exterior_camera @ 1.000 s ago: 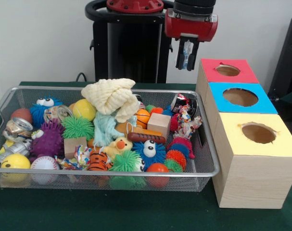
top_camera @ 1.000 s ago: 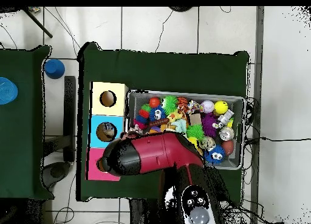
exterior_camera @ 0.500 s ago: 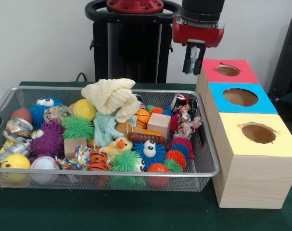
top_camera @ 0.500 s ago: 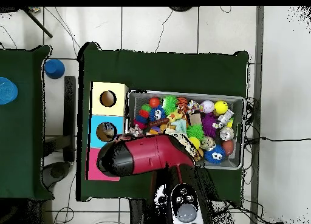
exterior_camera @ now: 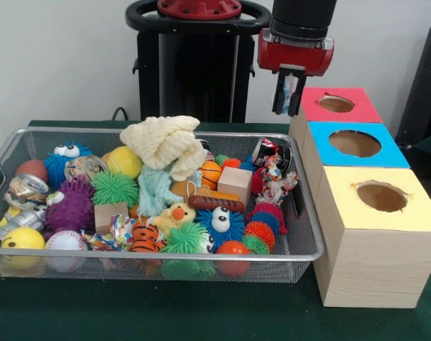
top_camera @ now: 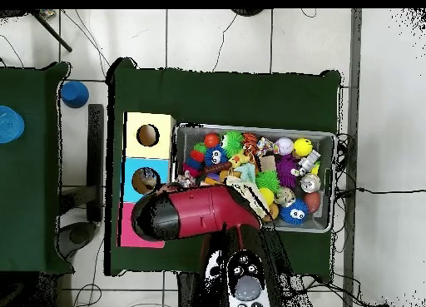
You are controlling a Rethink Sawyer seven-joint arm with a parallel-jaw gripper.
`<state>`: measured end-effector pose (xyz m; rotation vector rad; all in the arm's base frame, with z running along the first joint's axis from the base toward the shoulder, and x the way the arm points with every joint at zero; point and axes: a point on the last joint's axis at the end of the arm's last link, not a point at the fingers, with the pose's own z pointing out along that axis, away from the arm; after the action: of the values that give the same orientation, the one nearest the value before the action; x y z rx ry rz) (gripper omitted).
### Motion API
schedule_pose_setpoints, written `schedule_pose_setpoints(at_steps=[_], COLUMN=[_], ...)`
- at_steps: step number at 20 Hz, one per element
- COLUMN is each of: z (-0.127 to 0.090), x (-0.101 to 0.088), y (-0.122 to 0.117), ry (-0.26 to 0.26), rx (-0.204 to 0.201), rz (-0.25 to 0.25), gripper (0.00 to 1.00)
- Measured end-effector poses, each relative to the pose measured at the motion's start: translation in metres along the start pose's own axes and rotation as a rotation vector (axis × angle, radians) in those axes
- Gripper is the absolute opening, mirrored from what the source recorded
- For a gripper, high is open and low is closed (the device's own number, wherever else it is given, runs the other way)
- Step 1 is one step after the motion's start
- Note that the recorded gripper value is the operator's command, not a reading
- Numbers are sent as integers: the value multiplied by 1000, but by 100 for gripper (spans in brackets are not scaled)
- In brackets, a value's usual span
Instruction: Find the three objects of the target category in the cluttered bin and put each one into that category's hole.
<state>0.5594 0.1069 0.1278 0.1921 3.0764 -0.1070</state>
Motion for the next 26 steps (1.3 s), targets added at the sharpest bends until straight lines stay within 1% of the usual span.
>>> schedule_pose_setpoints(at_steps=[11,16,20,26], z=[1,2,2,5], x=[-14,-14,-15,-16], y=[14,22,26,40], ry=[-33,-26,-26,-36], rx=[-6,-12,-11,-7], rz=[39,57,62,66], gripper=[0,0,0,0])
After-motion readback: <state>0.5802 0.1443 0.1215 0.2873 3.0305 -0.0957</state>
